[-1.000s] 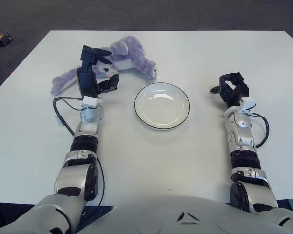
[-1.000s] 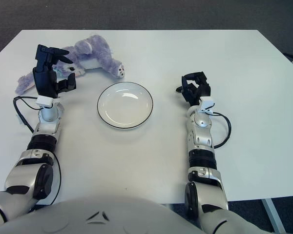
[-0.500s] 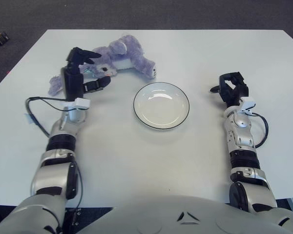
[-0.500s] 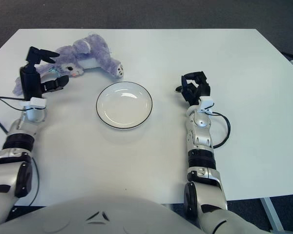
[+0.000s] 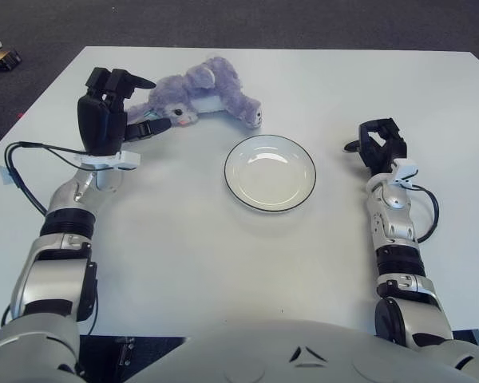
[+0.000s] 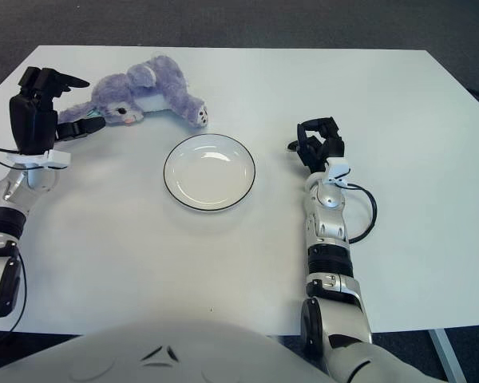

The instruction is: Put the doll into the plate.

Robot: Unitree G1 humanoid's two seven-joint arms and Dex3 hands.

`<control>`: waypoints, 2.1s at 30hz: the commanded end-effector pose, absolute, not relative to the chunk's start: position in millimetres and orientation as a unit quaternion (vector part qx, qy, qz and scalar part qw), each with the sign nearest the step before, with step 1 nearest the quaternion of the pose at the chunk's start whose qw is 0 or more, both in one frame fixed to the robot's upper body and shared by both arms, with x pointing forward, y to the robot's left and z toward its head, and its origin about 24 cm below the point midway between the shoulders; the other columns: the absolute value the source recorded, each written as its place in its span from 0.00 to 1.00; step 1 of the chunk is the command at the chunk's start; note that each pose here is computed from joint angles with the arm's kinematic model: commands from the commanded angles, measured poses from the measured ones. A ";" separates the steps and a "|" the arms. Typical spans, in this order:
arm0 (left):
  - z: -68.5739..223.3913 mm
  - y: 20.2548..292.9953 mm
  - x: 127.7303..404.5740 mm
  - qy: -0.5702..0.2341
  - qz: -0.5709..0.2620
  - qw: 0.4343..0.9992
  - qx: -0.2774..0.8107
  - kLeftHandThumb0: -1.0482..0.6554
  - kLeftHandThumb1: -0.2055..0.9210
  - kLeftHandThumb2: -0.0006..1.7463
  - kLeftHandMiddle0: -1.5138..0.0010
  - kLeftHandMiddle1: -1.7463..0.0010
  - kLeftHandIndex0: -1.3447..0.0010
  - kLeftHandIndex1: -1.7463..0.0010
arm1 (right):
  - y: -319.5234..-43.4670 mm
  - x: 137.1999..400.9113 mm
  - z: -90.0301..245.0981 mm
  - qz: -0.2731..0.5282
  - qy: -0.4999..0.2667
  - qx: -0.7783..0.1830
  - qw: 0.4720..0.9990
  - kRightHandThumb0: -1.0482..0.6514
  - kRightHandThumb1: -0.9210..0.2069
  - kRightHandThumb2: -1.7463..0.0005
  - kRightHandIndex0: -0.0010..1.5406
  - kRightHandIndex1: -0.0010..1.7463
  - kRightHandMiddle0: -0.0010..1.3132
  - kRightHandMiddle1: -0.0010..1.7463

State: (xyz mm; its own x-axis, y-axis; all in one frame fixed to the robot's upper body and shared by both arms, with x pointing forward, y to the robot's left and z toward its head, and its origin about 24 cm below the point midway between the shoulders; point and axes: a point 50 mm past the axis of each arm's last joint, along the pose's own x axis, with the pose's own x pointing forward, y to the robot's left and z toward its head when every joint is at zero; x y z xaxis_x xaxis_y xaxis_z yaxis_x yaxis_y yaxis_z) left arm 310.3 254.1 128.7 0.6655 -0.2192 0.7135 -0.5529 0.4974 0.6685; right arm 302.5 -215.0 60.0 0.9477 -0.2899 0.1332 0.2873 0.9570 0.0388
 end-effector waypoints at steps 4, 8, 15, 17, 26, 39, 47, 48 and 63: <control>135.3 255.6 315.7 -0.387 0.105 0.770 0.497 0.35 1.00 0.11 0.69 0.71 0.79 0.58 | -214.2 297.6 47.4 -0.149 -0.042 0.017 0.988 0.41 0.00 0.79 0.47 0.79 0.28 0.90; 136.7 255.9 317.9 -0.382 0.103 0.771 0.498 0.34 1.00 0.11 0.68 0.75 0.80 0.58 | -213.5 297.3 47.2 -0.148 -0.042 0.017 0.988 0.41 0.00 0.79 0.47 0.79 0.28 0.90; 137.5 256.4 321.5 -0.368 0.093 0.777 0.502 0.34 1.00 0.09 0.65 0.90 0.82 0.59 | -212.8 297.1 46.0 -0.148 -0.040 0.017 0.988 0.41 0.00 0.79 0.48 0.79 0.28 0.90; 137.8 256.5 322.1 -0.366 0.091 0.778 0.502 0.33 1.00 0.09 0.65 0.92 0.83 0.60 | -212.7 297.1 45.9 -0.148 -0.040 0.017 0.988 0.41 0.00 0.79 0.48 0.79 0.28 0.90; 139.9 253.3 327.9 -0.357 0.078 0.790 0.493 0.33 1.00 0.08 0.65 0.97 0.83 0.63 | -212.2 297.0 45.7 -0.147 -0.040 0.017 0.988 0.41 0.00 0.80 0.48 0.79 0.28 0.90; 145.7 243.2 343.1 -0.322 0.029 0.826 0.462 0.28 1.00 0.01 0.78 1.00 0.88 0.66 | -210.8 296.7 45.1 -0.147 -0.038 0.019 0.988 0.41 0.00 0.80 0.48 0.79 0.29 0.90; 146.1 234.6 353.2 -0.295 0.005 0.843 0.451 0.25 0.94 0.00 0.84 1.00 0.92 0.82 | -210.8 296.2 44.8 -0.148 -0.037 0.021 0.988 0.41 0.00 0.80 0.47 0.79 0.29 0.90; 146.2 234.5 353.4 -0.294 0.004 0.843 0.450 0.25 0.94 0.00 0.84 1.00 0.92 0.82 | -210.8 296.2 44.8 -0.148 -0.037 0.021 0.988 0.41 0.00 0.80 0.47 0.79 0.29 0.90; 150.5 225.9 367.0 -0.274 -0.020 0.817 0.508 0.19 0.89 0.00 0.90 1.00 0.93 0.87 | -211.2 295.1 44.9 -0.149 -0.036 0.025 0.988 0.41 0.00 0.80 0.47 0.79 0.29 0.90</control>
